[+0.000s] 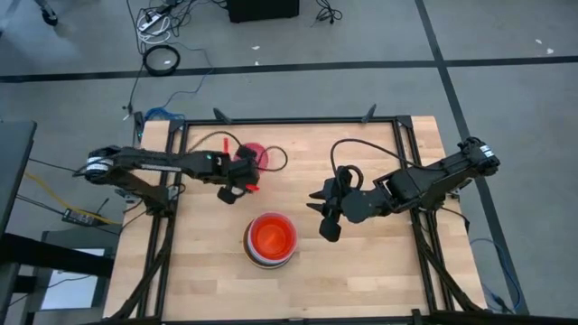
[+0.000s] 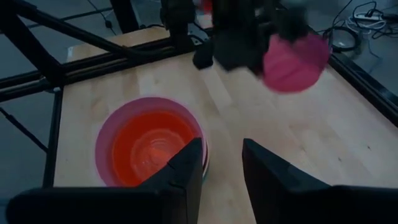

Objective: Nest bowls inside each other
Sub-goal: Stack the red bowl on top of the the light orange bowl

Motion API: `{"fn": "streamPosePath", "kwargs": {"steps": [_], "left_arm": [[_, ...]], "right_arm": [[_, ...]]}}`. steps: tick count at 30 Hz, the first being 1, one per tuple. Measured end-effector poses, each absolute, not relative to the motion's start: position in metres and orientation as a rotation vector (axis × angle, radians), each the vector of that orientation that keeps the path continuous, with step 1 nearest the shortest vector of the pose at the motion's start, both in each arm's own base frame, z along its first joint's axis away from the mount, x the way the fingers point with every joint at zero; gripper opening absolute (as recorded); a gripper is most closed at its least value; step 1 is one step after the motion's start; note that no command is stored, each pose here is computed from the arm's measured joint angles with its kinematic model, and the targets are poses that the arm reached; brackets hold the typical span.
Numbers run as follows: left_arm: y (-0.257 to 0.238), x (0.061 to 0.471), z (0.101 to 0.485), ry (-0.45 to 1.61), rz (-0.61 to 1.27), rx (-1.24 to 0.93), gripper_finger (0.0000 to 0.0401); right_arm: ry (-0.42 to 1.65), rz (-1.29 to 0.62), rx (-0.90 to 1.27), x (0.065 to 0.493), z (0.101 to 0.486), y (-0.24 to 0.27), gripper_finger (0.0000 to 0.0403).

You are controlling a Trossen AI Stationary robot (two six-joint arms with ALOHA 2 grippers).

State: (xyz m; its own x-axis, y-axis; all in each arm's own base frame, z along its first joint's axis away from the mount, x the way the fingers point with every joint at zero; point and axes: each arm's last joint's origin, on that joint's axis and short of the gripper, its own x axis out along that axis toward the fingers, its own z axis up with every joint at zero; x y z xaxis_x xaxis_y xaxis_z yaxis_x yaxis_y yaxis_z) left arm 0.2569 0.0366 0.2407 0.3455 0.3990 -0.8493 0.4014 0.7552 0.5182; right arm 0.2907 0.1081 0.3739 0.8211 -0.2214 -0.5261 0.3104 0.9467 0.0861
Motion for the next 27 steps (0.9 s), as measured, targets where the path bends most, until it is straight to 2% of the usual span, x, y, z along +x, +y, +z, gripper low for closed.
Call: {"fn": "streamPosePath", "kwargs": {"steps": [5,9,11,18,27], "left_arm": [[0.035,0.245,0.301,1.107,0.055,0.724,0.0002],[0.025,0.237,0.342,0.912,-0.032,0.587,0.0002],[0.018,0.234,0.352,0.877,-0.050,0.564,0.0002],[-0.024,0.246,0.345,0.872,-0.201,0.526,0.0002],[-0.072,0.265,0.329,0.936,-0.288,0.456,0.0002]], "right_arm": [[0.542,-0.281,0.168,0.291,0.374,0.108,0.0101],[0.554,-0.283,0.165,0.290,0.373,0.108,0.0101],[0.567,-0.288,0.164,0.289,0.371,0.108,0.0100],[0.640,-0.389,0.160,0.281,0.363,0.103,0.0100],[0.685,-0.420,0.157,0.277,0.360,0.101,0.0100]]}}
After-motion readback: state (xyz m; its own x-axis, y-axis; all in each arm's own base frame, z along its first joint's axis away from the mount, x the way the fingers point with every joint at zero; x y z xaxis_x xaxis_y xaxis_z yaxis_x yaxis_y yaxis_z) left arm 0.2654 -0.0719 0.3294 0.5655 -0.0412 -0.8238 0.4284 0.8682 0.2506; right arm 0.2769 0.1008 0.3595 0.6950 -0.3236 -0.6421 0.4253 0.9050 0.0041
